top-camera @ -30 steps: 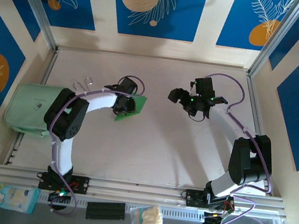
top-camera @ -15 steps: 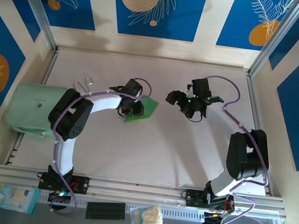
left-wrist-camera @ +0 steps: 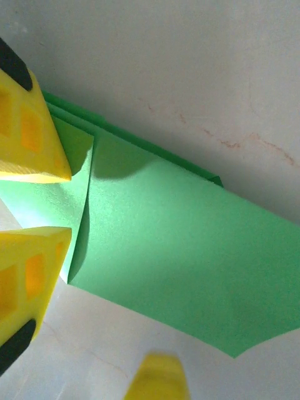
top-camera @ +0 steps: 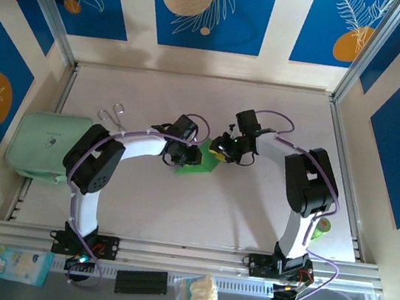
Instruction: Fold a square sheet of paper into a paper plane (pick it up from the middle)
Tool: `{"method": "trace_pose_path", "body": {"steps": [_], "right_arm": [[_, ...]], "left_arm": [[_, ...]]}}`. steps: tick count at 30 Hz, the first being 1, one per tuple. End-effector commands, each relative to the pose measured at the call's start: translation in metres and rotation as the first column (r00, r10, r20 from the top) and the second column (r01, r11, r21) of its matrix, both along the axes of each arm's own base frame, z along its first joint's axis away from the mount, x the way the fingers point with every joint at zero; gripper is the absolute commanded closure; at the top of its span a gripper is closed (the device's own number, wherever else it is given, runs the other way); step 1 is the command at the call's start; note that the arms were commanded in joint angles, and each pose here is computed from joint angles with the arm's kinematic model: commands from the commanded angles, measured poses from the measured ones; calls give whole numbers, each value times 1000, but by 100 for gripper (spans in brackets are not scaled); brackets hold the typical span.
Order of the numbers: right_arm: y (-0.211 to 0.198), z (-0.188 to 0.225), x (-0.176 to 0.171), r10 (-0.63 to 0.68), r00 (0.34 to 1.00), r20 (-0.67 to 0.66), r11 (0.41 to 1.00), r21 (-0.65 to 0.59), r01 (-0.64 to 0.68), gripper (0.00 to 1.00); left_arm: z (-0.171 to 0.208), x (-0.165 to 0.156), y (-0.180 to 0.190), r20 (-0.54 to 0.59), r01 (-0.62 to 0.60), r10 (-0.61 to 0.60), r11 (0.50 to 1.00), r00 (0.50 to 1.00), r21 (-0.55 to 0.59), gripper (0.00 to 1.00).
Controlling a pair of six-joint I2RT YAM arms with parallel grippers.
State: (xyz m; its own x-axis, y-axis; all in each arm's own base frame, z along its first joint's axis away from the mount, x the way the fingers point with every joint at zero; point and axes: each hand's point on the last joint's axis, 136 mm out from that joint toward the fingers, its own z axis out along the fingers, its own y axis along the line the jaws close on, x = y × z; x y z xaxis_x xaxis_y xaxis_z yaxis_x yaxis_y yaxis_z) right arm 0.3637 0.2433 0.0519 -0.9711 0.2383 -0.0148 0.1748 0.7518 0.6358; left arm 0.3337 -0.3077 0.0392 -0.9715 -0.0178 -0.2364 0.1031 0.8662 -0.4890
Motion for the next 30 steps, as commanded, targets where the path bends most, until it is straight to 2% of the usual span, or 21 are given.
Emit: {"method": "trace_pose_path", "body": {"steps": [1, 13, 18, 22, 25, 30], "right_arm": [[9, 3, 2, 31, 999, -18, 999, 24, -30, 63], [11, -20, 3, 60, 996, -69, 998, -4, -60, 63], [14, 7, 10, 54, 998, 38, 997, 45, -56, 66], [4, 31, 7, -10, 996, 86, 998, 70, 4, 65], [-5, 31, -5, -82, 996, 47, 994, 82, 78, 62], [-13, 15, -31, -186, 978, -97, 977, 89, 194, 55]], "left_arm": [[18, 0, 4, 16, -39, 39, 999, 999, -32, 76], [-12, -12, 37, -35, -110, 115, 988, 993, 107, 85], [-19, -12, 49, -52, -170, 181, 972, 982, 164, 89], [-26, -17, 49, -101, -214, 231, 964, 968, 158, 90], [-31, -22, 46, -144, -241, 261, 960, 954, 141, 90], [-32, -27, 42, -198, -290, 306, 951, 931, 108, 90]]}}
